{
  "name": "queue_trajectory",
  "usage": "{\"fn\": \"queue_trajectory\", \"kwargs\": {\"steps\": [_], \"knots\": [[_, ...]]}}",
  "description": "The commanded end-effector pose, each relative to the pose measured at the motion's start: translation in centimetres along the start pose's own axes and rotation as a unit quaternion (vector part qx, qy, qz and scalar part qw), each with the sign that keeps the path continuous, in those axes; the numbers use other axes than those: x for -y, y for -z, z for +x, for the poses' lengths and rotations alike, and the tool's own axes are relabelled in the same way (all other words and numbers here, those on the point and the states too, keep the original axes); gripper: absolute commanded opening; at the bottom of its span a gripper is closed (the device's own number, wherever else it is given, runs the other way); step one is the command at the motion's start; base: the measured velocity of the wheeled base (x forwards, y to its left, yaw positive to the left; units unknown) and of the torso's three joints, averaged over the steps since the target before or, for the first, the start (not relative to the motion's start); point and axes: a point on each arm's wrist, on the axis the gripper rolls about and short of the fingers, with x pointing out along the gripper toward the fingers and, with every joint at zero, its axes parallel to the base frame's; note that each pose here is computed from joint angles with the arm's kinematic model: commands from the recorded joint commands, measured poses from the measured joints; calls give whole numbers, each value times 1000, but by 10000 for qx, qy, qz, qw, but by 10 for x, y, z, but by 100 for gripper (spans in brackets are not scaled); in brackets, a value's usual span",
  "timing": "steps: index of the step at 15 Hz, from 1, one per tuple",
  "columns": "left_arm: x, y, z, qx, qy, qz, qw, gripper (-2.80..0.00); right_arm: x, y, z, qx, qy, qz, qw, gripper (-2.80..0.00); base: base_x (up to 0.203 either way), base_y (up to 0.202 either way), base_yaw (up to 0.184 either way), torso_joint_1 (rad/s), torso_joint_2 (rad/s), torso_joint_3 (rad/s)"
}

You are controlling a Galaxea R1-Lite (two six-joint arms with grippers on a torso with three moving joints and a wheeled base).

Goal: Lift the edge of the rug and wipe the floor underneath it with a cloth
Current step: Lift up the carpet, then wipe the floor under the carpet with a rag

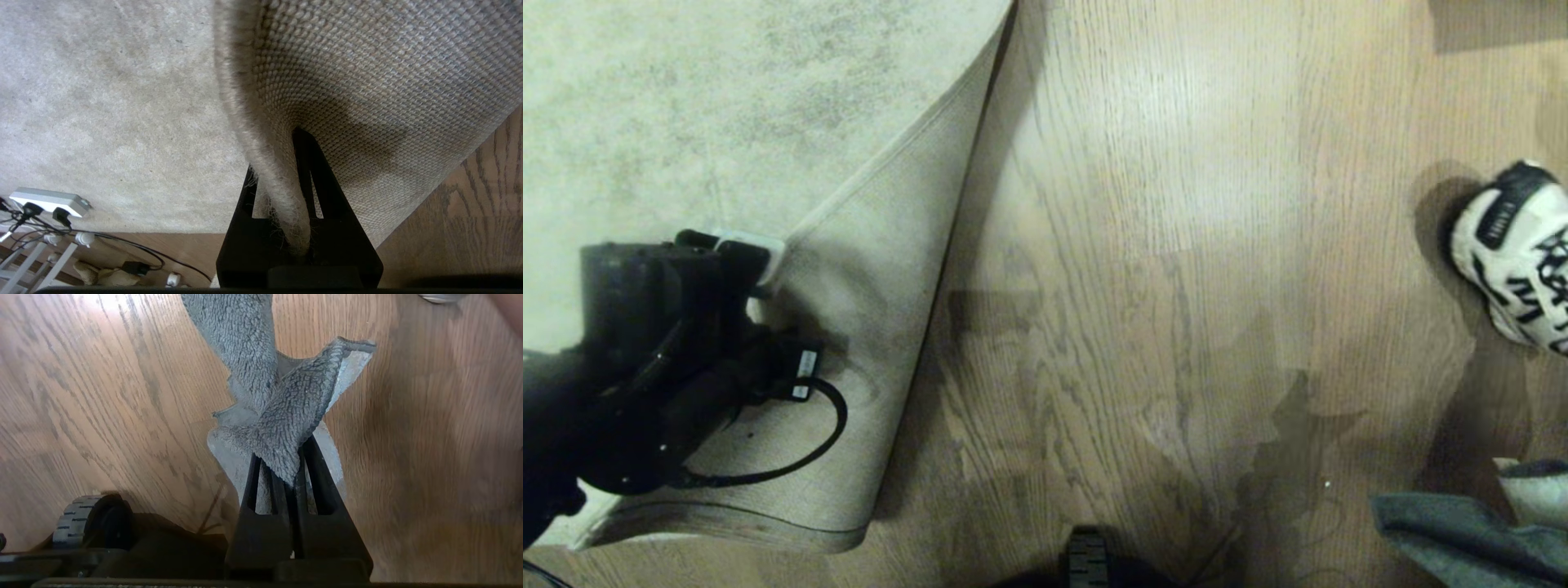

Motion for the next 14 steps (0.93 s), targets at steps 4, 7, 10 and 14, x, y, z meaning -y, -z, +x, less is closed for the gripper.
{"fn": "queue_trajectory", "kwargs": {"steps": [4,7,10,14], "knots": [[-1,0,-2,23,-22,-15,10000,-280,-1,0,0,-17,-159,-462,9988,-280,0,0,0,0,0,0],[-1,1,-1,6,-11,-3,10000,-280,-2,-12,-2,42,-356,-617,9974,-280,0,0,0,0,0,0],[1,4,0,-49,11,30,10000,-280,-5,-39,2,-221,-752,-594,9952,-280,0,0,0,0,0,0],[2,4,1,-67,20,43,10000,-280,-11,-71,26,-785,-1588,-517,9828,-280,0,0,0,0,0,0]]}}
